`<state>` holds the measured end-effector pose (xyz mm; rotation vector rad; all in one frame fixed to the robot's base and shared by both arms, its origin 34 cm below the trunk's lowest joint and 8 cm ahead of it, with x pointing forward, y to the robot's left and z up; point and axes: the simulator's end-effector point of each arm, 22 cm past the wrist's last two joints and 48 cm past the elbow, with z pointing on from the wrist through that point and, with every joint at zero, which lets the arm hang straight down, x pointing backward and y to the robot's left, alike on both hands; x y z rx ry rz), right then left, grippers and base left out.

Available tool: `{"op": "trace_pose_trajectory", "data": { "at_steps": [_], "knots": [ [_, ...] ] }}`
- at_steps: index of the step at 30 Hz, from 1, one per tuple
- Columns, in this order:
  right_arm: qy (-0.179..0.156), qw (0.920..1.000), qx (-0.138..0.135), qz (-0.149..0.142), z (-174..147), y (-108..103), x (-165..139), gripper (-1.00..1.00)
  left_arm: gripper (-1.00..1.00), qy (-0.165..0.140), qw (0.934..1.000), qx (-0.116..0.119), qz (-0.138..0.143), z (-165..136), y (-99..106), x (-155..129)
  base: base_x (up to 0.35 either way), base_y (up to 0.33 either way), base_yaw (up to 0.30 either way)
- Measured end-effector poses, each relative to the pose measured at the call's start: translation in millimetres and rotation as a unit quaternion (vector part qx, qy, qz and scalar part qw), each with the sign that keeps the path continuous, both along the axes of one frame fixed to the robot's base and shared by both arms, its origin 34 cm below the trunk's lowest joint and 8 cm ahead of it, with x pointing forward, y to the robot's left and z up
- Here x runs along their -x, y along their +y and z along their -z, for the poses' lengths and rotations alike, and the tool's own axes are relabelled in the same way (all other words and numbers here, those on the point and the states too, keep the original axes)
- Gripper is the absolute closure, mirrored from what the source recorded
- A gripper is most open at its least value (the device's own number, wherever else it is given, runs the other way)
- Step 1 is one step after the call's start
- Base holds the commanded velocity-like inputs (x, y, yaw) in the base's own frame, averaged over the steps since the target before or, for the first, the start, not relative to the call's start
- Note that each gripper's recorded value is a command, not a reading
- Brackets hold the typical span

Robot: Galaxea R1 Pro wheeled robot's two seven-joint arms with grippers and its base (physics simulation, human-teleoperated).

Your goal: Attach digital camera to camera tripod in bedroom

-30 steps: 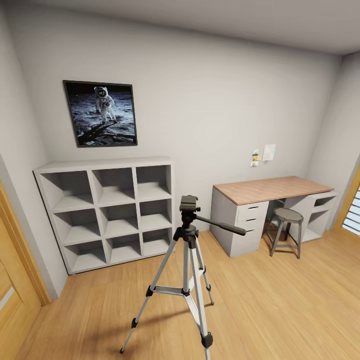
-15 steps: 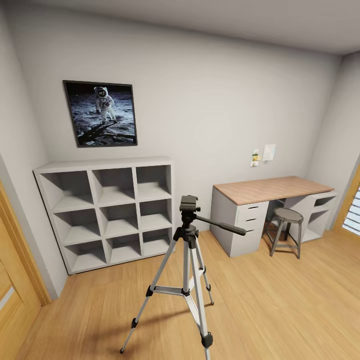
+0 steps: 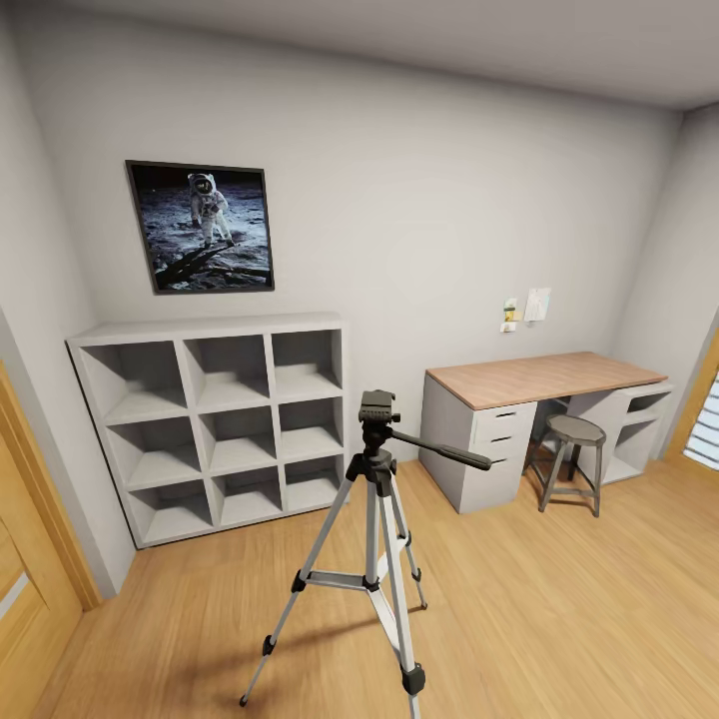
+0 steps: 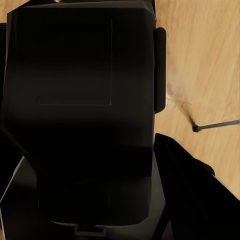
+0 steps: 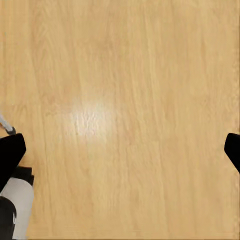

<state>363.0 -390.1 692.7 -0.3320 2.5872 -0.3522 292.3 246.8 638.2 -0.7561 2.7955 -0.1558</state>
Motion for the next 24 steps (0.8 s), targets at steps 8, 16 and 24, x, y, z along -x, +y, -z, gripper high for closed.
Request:
{"op": "trace_pose_trajectory", "data": {
  "at_steps": [8, 16, 24],
  "knots": [
    [0.012, 0.9987, 0.022, 0.045, -50, -17, -88, -1.0, 1.0, 0.0, 1.0, 0.0, -0.001, 0, 0, 0, 0.0, 0.0, 0.0],
    [-0.015, 0.9924, -0.095, 0.076, -146, 17, -218, -1.0, 1.0, -0.001, 1.0, 0.001, 0.001, 0, -2, -1, 0.0, 0.0, 0.0],
    [-0.111, 0.9649, -0.236, -0.033, -315, 103, -285, -1.0, 1.0, -0.001, 1.0, 0.002, 0.001, 0, -3, -1, 0.0, 0.0, 0.0]
  ]
}}
